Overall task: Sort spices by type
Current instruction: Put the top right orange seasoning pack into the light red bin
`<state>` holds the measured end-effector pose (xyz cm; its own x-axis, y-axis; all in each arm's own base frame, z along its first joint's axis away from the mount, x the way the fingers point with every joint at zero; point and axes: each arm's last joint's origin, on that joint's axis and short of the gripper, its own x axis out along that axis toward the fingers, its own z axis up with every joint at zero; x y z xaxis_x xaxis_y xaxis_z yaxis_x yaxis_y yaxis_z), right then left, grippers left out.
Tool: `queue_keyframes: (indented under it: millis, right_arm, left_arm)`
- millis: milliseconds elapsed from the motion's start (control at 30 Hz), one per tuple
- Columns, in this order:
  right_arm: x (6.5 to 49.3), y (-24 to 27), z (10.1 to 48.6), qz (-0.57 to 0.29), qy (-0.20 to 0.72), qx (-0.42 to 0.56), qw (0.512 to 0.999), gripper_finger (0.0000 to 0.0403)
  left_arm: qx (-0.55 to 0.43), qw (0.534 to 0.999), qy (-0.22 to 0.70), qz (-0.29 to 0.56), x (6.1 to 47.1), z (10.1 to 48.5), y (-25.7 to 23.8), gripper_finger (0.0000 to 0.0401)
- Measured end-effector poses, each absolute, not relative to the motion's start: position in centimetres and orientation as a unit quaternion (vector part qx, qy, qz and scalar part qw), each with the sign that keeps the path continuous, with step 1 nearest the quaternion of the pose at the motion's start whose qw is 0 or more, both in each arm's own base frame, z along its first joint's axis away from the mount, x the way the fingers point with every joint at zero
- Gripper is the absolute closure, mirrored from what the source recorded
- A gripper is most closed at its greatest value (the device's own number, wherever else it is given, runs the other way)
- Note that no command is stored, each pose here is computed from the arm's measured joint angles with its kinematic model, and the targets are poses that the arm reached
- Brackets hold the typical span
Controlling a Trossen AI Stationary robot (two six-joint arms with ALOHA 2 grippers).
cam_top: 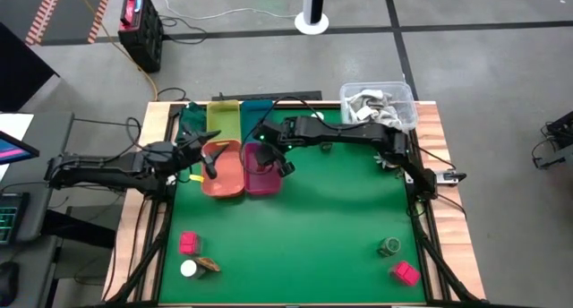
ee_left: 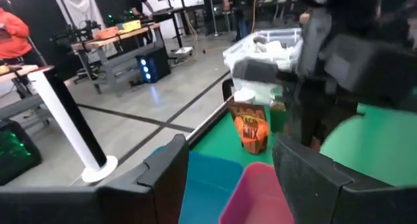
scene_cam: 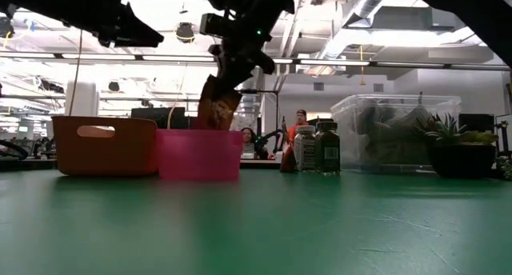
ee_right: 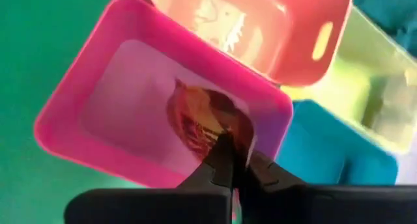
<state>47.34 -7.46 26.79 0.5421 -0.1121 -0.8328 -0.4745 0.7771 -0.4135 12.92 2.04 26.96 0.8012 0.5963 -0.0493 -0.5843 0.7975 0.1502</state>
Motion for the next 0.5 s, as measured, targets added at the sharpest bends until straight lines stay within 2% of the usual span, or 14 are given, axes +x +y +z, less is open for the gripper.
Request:
queue_keyframes:
  millis: [200,500]
  right_arm:
    - [48.1,-8.3,24.4,0.139,0.480,-0.383,0.777,0.0375]
    - [48.7,-8.0,24.2,0.163,0.460,-0.471,0.735,0.0372]
  left_arm:
    - [0.043,0.948,0.048,0.311,12.8,26.8,2.0,0.0189]
    - [0.018,0.947,0.072,0.311,12.7,26.1,2.0,0.0189]
